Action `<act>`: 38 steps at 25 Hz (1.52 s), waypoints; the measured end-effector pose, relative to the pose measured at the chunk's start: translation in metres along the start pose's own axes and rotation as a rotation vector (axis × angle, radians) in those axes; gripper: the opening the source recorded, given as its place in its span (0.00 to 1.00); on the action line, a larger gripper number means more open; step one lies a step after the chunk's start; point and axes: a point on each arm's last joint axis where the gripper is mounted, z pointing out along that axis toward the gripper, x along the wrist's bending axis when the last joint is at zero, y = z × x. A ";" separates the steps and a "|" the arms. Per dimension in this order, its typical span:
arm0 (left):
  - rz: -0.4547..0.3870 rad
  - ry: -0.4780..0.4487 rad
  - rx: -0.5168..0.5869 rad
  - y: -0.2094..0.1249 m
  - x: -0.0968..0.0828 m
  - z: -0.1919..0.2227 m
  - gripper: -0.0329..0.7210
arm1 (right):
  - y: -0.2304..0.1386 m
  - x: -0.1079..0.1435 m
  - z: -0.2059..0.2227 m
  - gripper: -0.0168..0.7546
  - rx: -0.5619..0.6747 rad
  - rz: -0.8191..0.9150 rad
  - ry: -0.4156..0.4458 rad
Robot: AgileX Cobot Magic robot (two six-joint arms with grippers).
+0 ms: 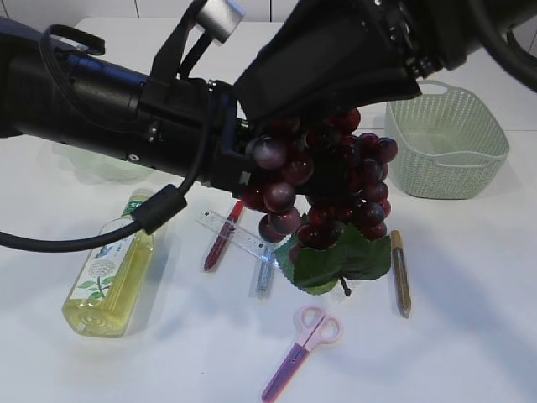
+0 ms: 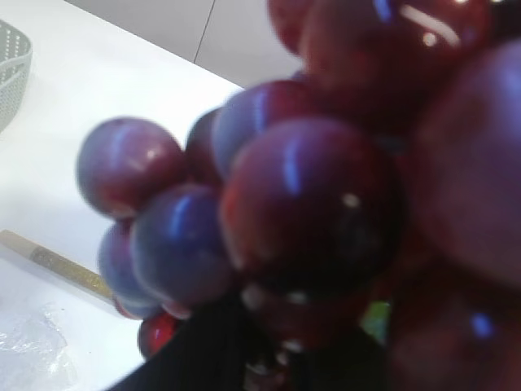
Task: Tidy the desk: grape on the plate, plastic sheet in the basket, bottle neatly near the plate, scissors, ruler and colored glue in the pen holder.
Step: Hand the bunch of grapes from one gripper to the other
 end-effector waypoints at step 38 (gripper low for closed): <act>-0.028 0.031 -0.025 0.007 0.010 -0.029 0.14 | 0.005 -0.010 -0.009 0.80 0.021 0.023 -0.210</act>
